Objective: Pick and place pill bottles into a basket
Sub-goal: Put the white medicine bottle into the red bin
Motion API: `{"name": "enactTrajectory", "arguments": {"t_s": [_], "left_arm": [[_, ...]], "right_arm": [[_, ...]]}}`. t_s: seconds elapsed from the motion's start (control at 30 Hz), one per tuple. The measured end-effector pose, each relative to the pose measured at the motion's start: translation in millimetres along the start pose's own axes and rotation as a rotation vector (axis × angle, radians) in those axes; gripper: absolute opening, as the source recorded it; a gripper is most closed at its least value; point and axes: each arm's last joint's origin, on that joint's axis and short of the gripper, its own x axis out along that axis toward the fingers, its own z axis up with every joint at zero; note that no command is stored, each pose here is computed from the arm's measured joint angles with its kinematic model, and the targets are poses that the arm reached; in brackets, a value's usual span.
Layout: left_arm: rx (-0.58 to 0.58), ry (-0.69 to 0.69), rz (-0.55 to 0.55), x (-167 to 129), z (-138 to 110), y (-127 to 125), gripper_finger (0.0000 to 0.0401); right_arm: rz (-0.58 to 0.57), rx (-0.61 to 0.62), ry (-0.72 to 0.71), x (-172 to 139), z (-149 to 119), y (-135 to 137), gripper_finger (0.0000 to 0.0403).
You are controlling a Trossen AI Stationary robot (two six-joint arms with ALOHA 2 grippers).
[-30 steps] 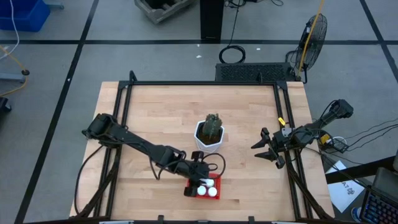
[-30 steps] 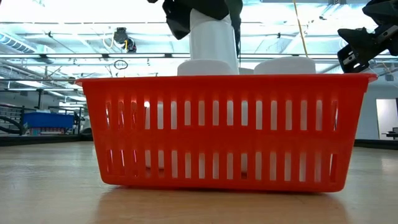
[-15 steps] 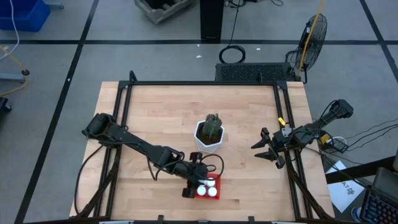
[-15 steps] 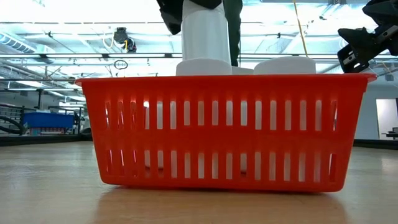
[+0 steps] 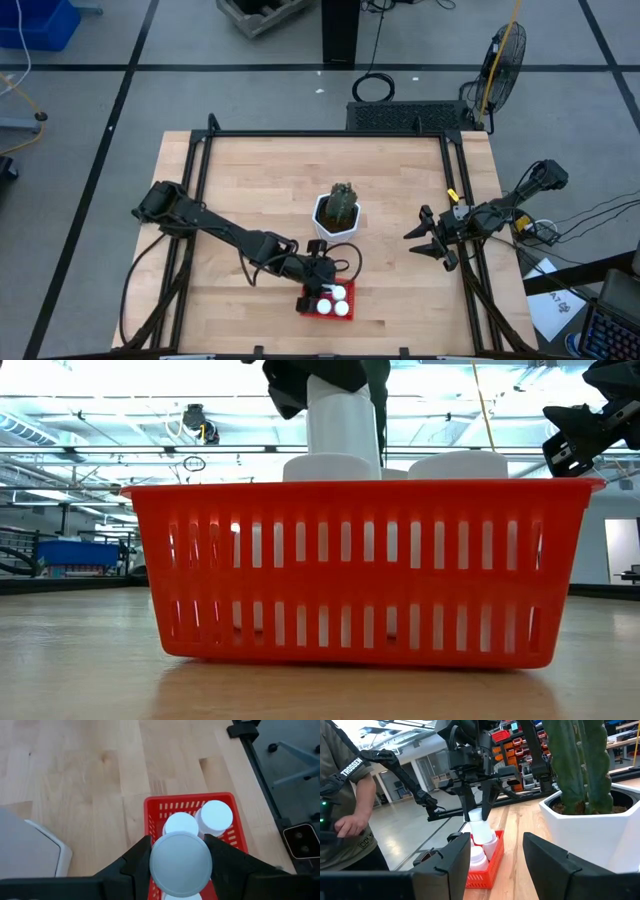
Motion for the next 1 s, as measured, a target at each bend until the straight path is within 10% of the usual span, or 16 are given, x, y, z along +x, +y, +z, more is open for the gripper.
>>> {"name": "enactTrajectory", "arguments": {"t_s": [1.0], "left_arm": [[0.021,0.069,-0.011,30,-16,-6,0.0164]], "right_arm": [[0.0,0.0,0.0,0,0,0,0.0172]]}}
